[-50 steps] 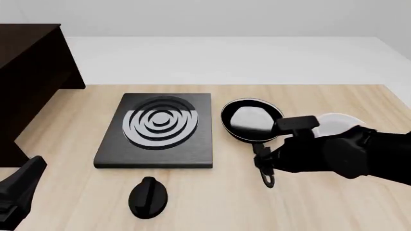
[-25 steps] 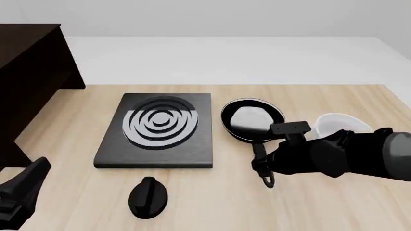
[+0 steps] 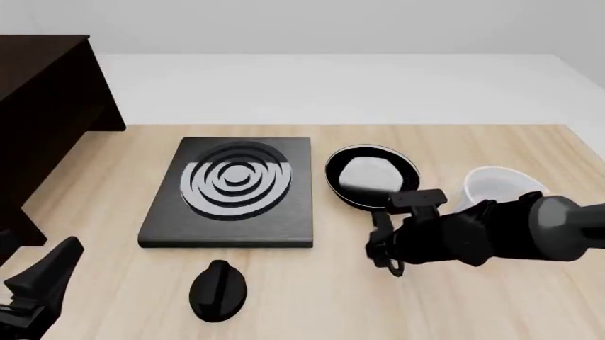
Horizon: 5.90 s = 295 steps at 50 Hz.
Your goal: Put the frying pan on the cabinet shelf.
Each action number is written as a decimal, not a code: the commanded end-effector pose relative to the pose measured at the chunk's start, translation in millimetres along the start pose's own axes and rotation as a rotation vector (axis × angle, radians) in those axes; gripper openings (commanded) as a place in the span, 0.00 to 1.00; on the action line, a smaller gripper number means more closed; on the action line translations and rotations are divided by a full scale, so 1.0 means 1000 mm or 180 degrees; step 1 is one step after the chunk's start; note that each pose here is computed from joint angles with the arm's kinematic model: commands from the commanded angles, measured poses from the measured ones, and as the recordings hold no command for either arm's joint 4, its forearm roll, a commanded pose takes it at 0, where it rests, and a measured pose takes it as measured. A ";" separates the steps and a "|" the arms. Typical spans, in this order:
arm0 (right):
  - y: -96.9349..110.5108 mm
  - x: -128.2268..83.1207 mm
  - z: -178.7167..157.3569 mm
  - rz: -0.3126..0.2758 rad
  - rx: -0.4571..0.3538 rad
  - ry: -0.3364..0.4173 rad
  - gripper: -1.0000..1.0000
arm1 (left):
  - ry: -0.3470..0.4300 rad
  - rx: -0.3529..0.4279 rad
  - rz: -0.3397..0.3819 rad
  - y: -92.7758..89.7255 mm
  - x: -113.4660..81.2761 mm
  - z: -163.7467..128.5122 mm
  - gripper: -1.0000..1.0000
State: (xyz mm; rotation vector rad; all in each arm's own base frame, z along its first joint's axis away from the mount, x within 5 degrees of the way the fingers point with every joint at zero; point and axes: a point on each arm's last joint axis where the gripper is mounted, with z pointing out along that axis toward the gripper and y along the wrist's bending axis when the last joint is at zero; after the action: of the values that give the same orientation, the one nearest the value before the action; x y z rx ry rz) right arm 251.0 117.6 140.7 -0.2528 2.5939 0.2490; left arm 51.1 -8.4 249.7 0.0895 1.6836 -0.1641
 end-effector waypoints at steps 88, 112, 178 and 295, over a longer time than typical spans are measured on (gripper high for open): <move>0.064 -0.135 -0.166 -0.1074 -0.0398 -0.1664 0.00 | -0.0195 0.0202 -0.1143 -0.006 -0.058 -0.004 1.00; 0.143 -0.152 -0.153 -0.1540 -0.0845 -0.1691 0.00 | 0.0179 0.0643 -0.2078 -0.017 -0.043 0.013 1.00; 0.240 -0.128 -0.138 -0.2300 -0.1331 -0.1700 0.00 | 0.0180 0.1070 -0.3300 -0.034 -0.049 0.046 1.00; 0.293 -0.044 -0.164 -0.2551 -0.2019 -0.1598 0.00 | 0.0393 0.0897 -0.3266 -0.037 -0.015 0.066 0.00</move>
State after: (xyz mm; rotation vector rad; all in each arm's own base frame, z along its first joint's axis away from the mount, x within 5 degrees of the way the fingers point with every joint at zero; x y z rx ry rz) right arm 154.5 372.4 319.6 -1.2247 1.7634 0.6945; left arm 109.6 -55.5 269.1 -0.6346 1.6263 -1.2771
